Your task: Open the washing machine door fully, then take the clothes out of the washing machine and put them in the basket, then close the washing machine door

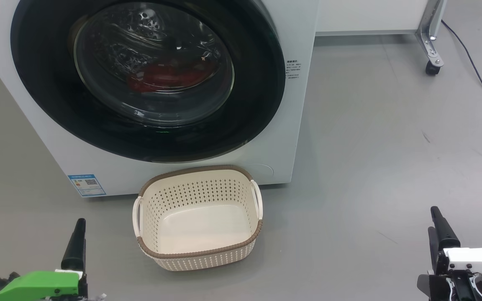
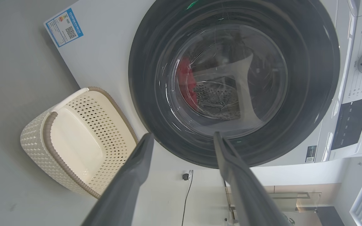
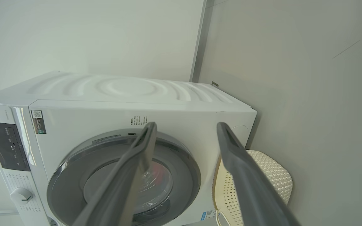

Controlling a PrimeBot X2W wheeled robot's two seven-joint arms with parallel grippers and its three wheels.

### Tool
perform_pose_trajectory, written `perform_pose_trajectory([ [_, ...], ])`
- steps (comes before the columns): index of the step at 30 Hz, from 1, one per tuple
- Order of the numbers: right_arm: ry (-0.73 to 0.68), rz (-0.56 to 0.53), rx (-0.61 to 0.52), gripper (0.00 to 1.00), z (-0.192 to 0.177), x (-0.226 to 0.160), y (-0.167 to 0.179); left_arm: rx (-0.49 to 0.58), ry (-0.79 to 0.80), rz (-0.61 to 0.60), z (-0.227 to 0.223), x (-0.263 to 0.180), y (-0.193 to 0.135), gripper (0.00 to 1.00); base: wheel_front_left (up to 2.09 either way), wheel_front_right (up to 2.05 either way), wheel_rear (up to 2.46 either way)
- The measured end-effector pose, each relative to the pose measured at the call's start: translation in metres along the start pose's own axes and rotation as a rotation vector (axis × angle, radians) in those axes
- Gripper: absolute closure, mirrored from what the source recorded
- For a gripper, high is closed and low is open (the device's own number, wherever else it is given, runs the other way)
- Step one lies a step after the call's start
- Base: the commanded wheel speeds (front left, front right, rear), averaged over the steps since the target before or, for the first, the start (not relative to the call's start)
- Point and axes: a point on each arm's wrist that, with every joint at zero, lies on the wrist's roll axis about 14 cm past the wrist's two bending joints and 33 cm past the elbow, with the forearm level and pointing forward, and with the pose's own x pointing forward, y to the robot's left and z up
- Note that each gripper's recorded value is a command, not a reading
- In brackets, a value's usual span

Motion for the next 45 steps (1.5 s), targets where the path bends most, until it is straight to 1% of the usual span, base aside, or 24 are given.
perform_pose_trajectory([
  [3,-0.001,0.002,-0.051,0.00,0.001,0.000,0.001,0.067,-0.008,-0.009,0.004,0.001,-0.003,0.00,0.00,0.00,0.00],
  [9,0.005,0.004,-0.192,0.00,0.004,0.001,0.003,0.251,-0.007,-0.019,0.010,0.001,-0.006,0.00,0.00,0.00,0.00],
  [13,0.011,-0.001,-0.324,0.00,0.007,0.002,0.004,0.393,0.007,-0.027,0.012,0.001,-0.008,0.00,0.00,0.00,0.00],
  [19,0.030,-0.004,-0.543,0.00,0.008,0.004,0.006,0.550,0.022,-0.049,0.007,0.004,-0.016,0.00,0.00,0.00,0.00],
  [21,0.034,-0.009,-0.596,0.00,0.007,0.004,0.006,0.600,0.018,-0.063,0.006,0.005,-0.021,0.00,0.00,0.00,0.00],
  [27,0.056,-0.007,-0.729,0.00,-0.004,0.004,0.006,0.731,0.019,-0.084,0.001,0.005,-0.027,0.00,0.00,0.00,0.00],
  [31,0.068,0.005,-0.802,0.00,-0.011,0.003,0.006,0.798,0.015,-0.093,-0.002,0.005,-0.029,0.00,0.00,0.00,0.00],
  [32,0.068,0.005,-0.802,0.00,-0.011,0.003,0.006,0.798,0.015,-0.093,-0.002,0.005,-0.029,0.00,0.00,0.00,0.00],
  [45,0.072,0.043,-0.993,0.00,-0.025,0.001,0.008,0.994,0.011,-0.136,-0.013,0.003,-0.034,0.00,0.00,0.00,0.00],
])
